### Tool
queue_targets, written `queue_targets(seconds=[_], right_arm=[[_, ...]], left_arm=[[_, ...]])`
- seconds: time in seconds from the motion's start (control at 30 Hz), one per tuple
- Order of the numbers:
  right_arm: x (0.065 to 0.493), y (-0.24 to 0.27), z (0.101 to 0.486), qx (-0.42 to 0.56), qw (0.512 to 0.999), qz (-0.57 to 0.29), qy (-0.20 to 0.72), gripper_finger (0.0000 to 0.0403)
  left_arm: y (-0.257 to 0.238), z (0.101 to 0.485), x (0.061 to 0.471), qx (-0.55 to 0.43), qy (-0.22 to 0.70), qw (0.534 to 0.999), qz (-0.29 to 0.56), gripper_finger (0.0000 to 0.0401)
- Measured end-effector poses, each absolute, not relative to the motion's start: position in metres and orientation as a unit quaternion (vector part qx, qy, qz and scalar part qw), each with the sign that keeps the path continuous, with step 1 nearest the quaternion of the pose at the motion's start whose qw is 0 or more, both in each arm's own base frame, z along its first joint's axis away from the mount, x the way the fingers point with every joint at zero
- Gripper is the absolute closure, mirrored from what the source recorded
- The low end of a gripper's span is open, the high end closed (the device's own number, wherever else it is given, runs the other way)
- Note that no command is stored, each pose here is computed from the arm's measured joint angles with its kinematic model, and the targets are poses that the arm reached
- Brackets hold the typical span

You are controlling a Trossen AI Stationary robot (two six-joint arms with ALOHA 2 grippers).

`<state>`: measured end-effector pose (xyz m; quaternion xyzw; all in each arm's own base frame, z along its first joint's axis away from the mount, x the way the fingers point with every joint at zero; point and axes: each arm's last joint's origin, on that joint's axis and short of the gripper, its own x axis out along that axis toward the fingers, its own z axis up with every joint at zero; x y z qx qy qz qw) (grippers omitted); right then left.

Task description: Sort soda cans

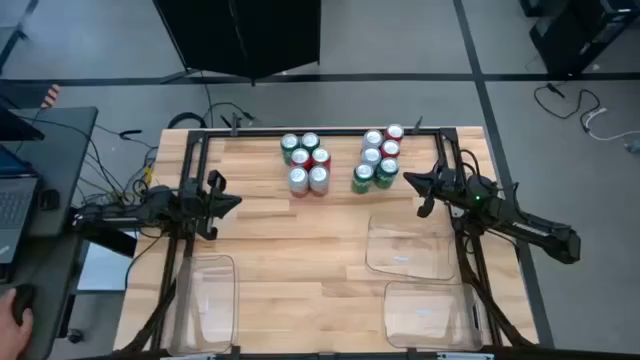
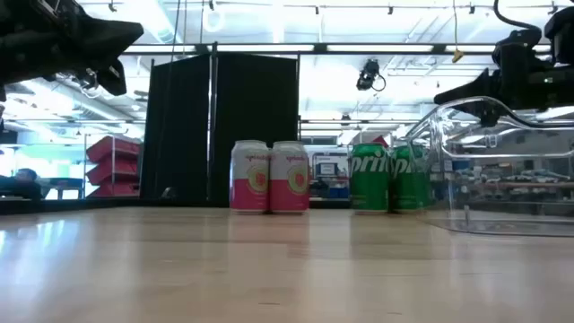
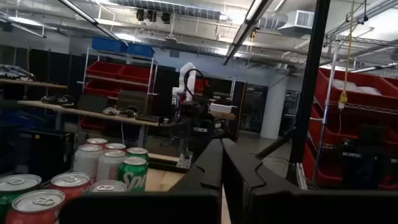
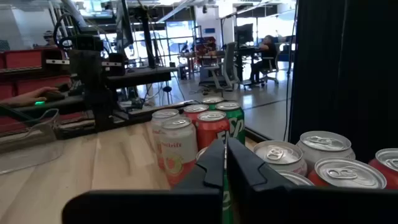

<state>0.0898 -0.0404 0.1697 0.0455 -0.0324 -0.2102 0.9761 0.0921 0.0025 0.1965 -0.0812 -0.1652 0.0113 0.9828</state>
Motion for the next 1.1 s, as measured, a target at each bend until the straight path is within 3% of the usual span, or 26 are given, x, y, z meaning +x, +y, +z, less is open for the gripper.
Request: queue_targets(seconds=[1.1], right_arm=[[0.0898, -0.0403, 0.1697, 0.046, 0.976, -0.21, -0.032, 0.0399]], left_arm=[[0.0025, 0.1965, 0.0921, -0.081, -0.165, 0.983, 0.011, 0.0395]])
